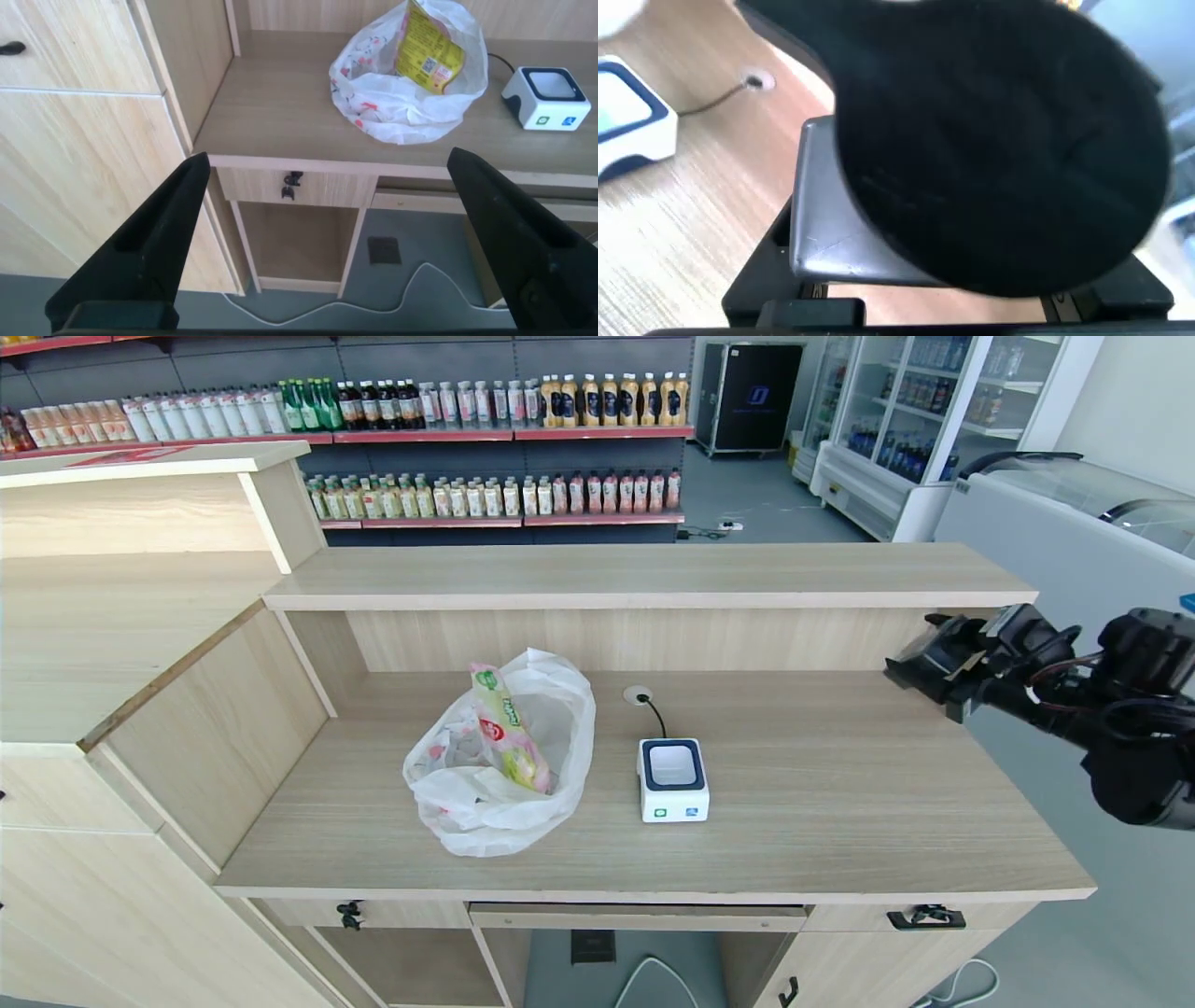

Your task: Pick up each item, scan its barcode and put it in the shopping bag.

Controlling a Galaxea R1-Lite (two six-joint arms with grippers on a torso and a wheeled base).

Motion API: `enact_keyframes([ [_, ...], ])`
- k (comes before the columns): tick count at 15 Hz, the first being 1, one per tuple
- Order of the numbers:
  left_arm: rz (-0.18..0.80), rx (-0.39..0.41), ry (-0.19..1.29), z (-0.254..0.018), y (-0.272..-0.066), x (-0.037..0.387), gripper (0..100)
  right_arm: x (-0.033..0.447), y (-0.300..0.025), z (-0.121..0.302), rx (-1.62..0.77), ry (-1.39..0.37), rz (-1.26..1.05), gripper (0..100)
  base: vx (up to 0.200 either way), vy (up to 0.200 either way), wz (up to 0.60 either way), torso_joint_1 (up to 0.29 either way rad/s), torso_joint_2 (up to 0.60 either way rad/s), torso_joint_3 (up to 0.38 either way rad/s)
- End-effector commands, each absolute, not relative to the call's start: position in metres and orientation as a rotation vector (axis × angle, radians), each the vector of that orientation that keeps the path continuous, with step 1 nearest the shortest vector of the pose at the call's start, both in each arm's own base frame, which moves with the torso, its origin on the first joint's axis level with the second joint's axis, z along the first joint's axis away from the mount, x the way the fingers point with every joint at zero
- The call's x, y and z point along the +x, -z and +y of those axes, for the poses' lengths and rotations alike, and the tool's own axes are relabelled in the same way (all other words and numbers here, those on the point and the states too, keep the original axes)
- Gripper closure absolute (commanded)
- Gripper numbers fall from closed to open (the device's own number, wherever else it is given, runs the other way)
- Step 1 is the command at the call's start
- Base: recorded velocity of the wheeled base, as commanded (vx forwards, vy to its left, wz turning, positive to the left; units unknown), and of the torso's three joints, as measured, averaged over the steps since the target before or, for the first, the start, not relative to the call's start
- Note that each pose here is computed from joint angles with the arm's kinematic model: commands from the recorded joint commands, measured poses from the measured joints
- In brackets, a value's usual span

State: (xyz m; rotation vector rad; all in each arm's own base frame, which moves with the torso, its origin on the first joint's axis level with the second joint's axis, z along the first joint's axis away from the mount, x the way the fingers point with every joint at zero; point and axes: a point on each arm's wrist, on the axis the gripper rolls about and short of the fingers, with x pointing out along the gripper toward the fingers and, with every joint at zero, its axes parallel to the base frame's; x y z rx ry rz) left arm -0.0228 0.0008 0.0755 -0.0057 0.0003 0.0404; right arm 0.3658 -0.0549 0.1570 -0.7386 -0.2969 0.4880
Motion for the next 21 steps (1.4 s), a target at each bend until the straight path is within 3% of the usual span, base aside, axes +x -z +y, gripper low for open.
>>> enact_keyframes([
  [1, 0.0, -0.006, -0.041, 0.001, -0.075, -0.023, 0, 0.298, -0.21, -0.026, -0.872, -0.526, -0.54, 100, 0.0, 0.0, 0.0, 0.0, 0.0, 0.0],
  [3, 0.0, -0.006, -0.04, 0.001, -0.075, -0.023, 0, 0.244, -0.218, 0.006, -0.922, -0.726, -0.751, 100, 0.0, 0.0, 0.0, 0.0, 0.0, 0.0],
  [9, 0.0, -0.006, -0.041, 0.001, -0.075, -0.023, 0, 0.199, -0.249, 0.063, -0.935, -0.9, -1.054, 100, 0.0, 0.0, 0.0, 0.0, 0.0, 0.0],
  [18, 0.0, -0.006, -0.041, 0.001, -0.075, -0.023, 0, 0.122, -0.266, 0.088, -0.864, -1.025, -1.359, 100, 0.0, 0.0, 0.0, 0.0, 0.0, 0.0],
  [21, 0.0, -0.006, -0.041, 0.001, -0.075, -0.023, 0, 0.117, -0.269, 0.085, -0.866, -1.015, -1.377, 100, 0.0, 0.0, 0.0, 0.0, 0.0, 0.0],
])
